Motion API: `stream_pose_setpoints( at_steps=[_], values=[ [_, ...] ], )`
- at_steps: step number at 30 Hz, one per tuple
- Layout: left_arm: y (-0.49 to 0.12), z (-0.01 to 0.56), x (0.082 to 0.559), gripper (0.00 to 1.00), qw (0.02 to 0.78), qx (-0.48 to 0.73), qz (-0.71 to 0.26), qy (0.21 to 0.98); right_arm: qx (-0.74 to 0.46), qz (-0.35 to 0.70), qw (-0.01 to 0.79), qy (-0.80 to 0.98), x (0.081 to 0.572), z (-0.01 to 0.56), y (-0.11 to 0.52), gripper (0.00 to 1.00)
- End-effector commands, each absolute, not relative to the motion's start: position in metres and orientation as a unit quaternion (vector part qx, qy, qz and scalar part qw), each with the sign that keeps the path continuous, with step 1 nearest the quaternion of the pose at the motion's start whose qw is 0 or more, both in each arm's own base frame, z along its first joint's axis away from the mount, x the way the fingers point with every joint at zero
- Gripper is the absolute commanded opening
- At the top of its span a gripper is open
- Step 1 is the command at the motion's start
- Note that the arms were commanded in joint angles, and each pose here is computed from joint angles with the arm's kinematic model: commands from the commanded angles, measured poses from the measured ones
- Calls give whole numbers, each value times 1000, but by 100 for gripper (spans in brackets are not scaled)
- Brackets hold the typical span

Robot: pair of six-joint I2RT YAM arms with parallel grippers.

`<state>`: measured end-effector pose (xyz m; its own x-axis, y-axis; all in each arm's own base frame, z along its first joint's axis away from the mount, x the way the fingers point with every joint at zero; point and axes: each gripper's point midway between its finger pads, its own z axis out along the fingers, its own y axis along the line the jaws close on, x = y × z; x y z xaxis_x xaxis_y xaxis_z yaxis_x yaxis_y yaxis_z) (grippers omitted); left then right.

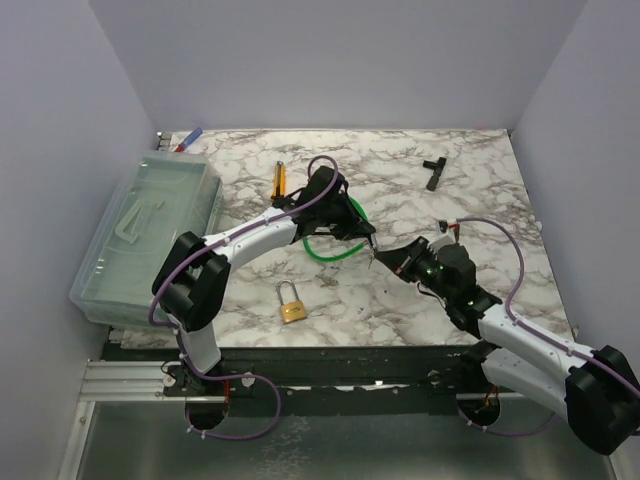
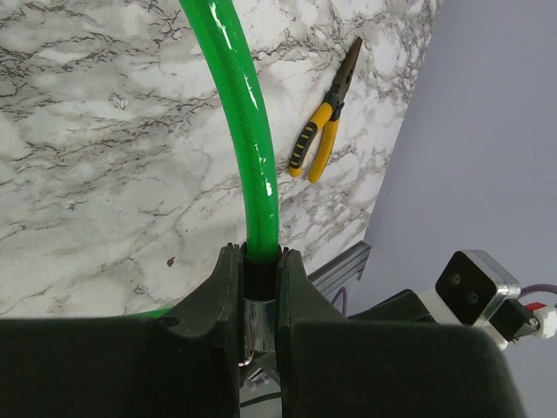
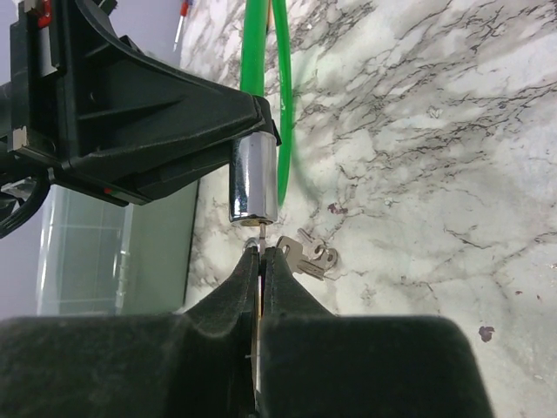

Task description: Unlock with the key

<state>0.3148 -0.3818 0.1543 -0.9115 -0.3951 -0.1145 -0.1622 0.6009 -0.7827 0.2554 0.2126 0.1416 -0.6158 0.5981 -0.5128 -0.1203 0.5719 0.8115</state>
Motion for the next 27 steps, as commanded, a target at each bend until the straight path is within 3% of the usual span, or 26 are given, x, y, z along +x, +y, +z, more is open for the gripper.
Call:
stream_pose_setpoints(
  at_steps=[1,16,27],
  values=[
    [-384,182,309,0,139,-150,-452,868,172,485,426,744,256,162,215,0],
    [-384,224,299,0,152,-138,-525,826,204,564,436,671,254,197,216,0],
    [-377,257,292,0,186,-119,-586,780,232,634,398,622,248,205,222,0]
  ],
)
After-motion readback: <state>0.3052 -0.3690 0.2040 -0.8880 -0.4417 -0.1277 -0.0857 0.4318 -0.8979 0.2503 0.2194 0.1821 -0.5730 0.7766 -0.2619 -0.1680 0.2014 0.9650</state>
